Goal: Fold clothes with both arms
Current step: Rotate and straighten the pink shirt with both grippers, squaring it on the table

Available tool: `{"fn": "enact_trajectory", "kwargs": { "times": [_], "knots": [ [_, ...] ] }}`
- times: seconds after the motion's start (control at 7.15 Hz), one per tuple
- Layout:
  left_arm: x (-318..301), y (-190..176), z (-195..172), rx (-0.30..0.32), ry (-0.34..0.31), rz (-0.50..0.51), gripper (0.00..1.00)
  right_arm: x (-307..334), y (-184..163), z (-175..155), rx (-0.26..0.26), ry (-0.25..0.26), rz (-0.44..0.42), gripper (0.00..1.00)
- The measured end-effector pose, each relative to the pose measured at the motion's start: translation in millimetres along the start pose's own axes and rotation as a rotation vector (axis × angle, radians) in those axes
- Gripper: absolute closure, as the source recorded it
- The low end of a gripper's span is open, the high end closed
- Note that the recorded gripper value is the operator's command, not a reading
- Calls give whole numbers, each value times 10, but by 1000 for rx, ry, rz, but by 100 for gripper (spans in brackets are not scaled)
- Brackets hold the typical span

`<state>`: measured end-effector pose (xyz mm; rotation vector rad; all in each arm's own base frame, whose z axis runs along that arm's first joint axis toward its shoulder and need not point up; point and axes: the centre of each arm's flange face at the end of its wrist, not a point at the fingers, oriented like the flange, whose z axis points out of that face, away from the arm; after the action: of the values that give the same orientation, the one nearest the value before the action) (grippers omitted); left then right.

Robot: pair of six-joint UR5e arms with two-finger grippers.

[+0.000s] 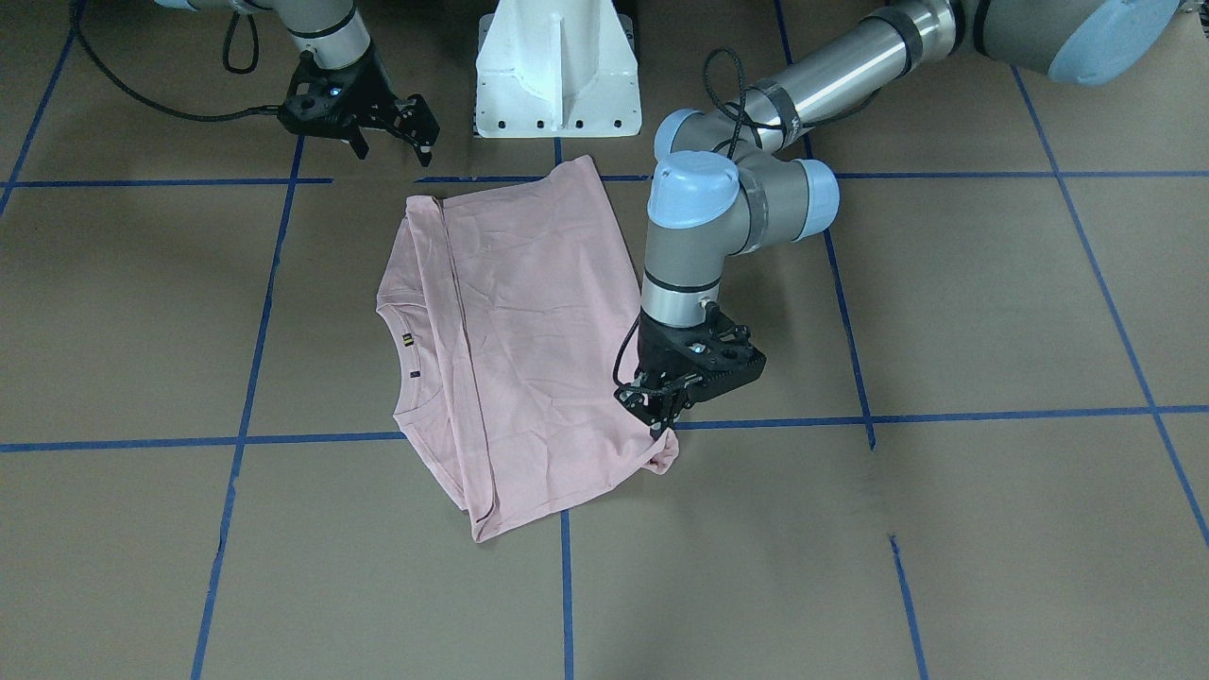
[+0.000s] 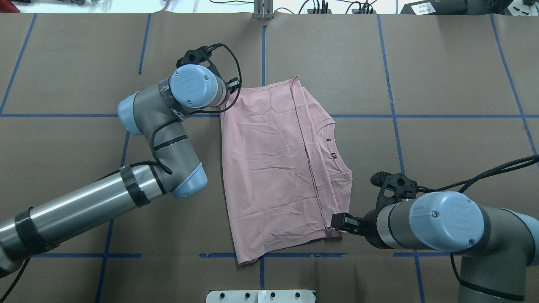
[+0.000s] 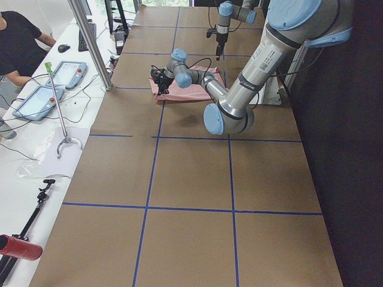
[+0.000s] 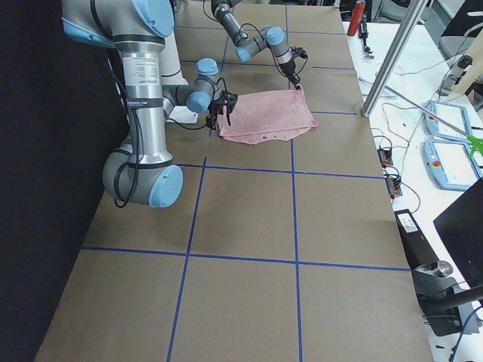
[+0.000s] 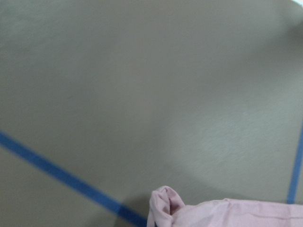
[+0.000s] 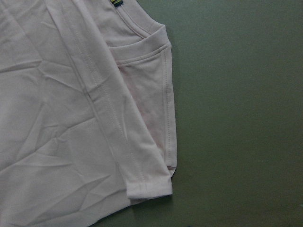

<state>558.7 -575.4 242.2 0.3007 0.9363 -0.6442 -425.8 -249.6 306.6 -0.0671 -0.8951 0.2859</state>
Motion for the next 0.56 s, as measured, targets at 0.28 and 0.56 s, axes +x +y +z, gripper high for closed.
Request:
{"fn": "enact_trajectory", "kwargs": {
  "times": [0.28,0.56],
  "knots": [
    [45,-144,326,39,52,53,100,-3,-41,4,6,0,6,0],
    [26,-291,497,73,62,61,100,-4,-73,1,12,0,11,0]
  ]
}}
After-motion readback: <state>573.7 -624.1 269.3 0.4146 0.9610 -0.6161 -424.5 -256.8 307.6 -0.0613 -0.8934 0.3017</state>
